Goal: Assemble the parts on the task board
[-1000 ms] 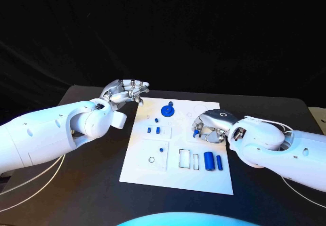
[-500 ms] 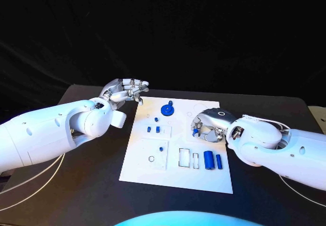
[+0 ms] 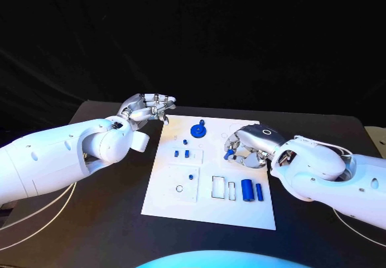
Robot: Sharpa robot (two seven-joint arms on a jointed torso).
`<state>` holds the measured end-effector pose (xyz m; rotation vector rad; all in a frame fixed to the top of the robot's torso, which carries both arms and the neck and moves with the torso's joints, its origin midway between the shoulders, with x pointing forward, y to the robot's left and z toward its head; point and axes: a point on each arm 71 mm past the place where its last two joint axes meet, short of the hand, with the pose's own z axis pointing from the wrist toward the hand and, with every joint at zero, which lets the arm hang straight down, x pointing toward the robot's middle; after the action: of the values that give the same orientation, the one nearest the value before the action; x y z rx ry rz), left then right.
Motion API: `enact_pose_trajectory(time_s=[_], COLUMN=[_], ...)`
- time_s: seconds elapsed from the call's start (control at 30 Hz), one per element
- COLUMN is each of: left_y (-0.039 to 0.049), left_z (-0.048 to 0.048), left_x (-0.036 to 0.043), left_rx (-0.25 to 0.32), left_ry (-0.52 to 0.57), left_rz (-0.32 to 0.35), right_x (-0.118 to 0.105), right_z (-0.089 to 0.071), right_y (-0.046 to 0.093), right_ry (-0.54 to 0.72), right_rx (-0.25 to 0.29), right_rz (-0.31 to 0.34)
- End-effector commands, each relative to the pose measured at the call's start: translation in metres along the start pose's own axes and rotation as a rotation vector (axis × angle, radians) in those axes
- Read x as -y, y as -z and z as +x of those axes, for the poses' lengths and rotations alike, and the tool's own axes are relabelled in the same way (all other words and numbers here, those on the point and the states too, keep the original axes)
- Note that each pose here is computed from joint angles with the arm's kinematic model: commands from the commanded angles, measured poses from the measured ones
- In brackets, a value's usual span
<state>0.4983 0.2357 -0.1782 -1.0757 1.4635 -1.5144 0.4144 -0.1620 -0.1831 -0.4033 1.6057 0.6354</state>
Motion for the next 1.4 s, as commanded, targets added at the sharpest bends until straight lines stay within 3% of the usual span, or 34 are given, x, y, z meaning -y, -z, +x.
enact_pose_trajectory(time_s=[0.03,0.17,0.3,0.53,0.67,1.0,1.4], left_y=[-0.0007,-0.0012,-0.0019,-0.0044,-0.0061,-0.0071,-0.0068], left_z=[0.0017,0.0021,0.0027,0.0054,0.0075,0.0097,0.0097], left_x=[0.0005,0.0003,0.0001,-0.0006,-0.0011,-0.0017,-0.0017], left_rx=[-0.01,-0.011,-0.012,-0.016,-0.02,-0.026,-0.026], left_ry=[0.008,0.008,0.009,0.01,0.012,0.013,0.014], left_rz=[0.004,0.004,0.005,0.006,0.006,0.002,0.0], right_x=[-0.009,-0.027,-0.048,-0.09,-0.104,-0.119,-0.118], right_z=[-0.01,-0.014,-0.008,0.016,0.03,0.061,0.072], right_y=[0.002,-0.001,-0.006,-0.02,-0.027,-0.04,-0.044], right_ry=[-0.029,-0.06,-0.092,-0.137,-0.151,-0.159,-0.099], right_rx=[0.064,0.077,0.067,0.034,0.013,-0.046,-0.075], right_rz=[-0.022,-0.069,-0.123,-0.235,-0.267,-0.295,-0.286])
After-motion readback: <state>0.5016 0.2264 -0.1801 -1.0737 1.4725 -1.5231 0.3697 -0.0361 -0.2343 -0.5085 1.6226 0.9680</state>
